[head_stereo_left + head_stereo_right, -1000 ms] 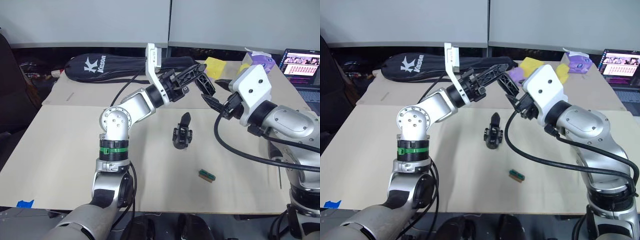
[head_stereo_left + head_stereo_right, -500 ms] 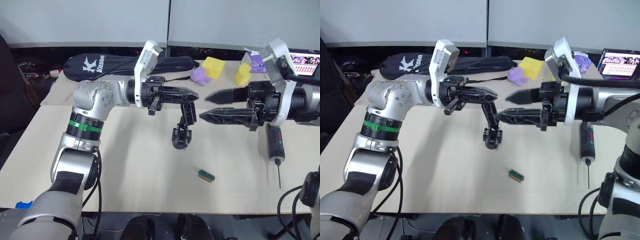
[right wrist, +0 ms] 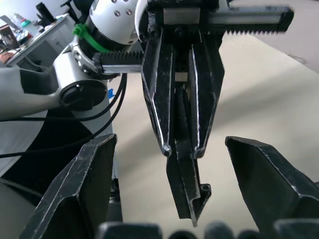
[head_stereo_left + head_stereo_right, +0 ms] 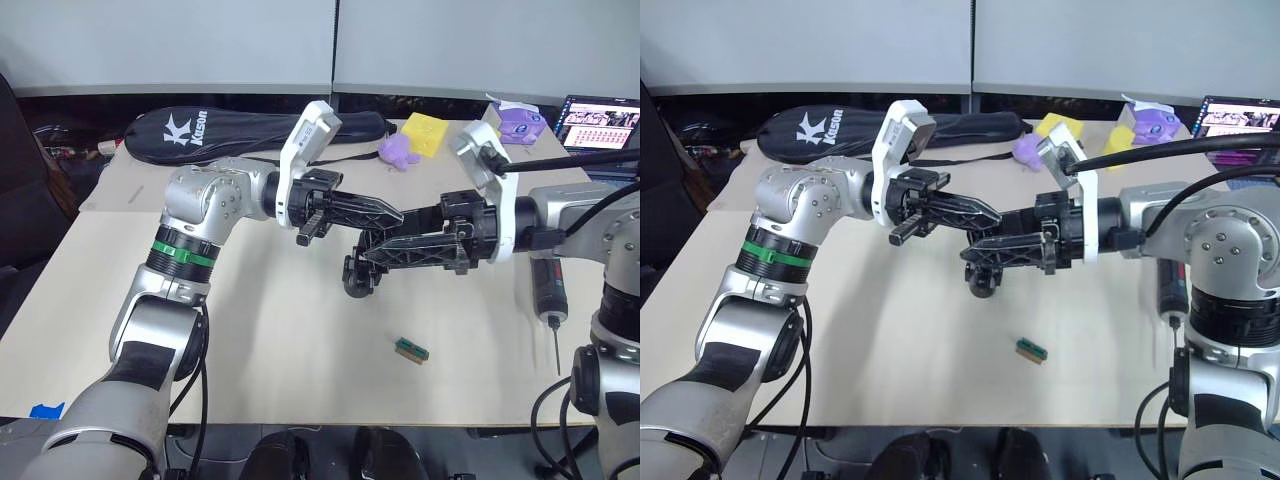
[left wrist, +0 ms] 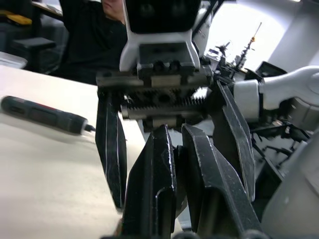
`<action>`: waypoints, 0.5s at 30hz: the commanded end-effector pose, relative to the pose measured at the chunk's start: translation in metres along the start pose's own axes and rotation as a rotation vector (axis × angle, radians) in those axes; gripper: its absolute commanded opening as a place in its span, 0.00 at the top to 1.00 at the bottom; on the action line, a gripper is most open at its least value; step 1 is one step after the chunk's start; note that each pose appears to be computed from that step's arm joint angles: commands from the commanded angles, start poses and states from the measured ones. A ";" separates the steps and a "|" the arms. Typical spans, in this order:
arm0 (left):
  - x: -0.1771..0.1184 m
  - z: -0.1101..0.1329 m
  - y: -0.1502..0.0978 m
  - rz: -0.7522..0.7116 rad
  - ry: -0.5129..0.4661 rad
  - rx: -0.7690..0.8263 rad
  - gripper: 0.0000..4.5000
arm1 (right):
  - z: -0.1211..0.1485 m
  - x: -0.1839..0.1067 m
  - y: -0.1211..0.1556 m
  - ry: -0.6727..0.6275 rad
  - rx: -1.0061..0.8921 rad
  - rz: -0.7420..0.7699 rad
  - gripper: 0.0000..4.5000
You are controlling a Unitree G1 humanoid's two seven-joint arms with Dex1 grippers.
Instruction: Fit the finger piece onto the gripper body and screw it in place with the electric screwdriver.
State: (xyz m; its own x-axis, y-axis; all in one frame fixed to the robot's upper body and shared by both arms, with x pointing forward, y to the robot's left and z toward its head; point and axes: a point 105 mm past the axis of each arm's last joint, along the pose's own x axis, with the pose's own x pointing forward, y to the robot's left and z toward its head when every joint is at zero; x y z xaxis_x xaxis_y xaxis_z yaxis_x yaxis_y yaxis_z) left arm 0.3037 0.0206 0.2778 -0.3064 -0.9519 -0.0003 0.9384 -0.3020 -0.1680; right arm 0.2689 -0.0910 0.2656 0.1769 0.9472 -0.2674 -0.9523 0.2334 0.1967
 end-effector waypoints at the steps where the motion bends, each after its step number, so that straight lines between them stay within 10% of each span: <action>1: -0.001 0.005 -0.005 -0.003 -0.003 0.046 1.00 | 0.010 -0.002 0.006 -0.043 -0.053 0.003 0.38; 8: -0.003 -0.001 -0.001 0.012 0.014 0.058 1.00 | 0.011 -0.001 0.008 -0.054 -0.060 0.015 0.91; 15: -0.005 0.000 0.003 0.027 0.012 0.041 0.90 | 0.009 0.001 0.007 -0.058 -0.102 -0.009 0.93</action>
State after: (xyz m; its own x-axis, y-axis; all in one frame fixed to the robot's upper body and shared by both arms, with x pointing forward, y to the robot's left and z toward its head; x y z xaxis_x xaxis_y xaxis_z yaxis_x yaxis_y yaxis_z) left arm 0.3075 0.0234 0.2692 -0.2867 -0.9579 -0.0115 0.9452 -0.2809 -0.1665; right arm 0.2726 -0.0902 0.2621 0.2139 0.9427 -0.2560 -0.9487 0.2630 0.1757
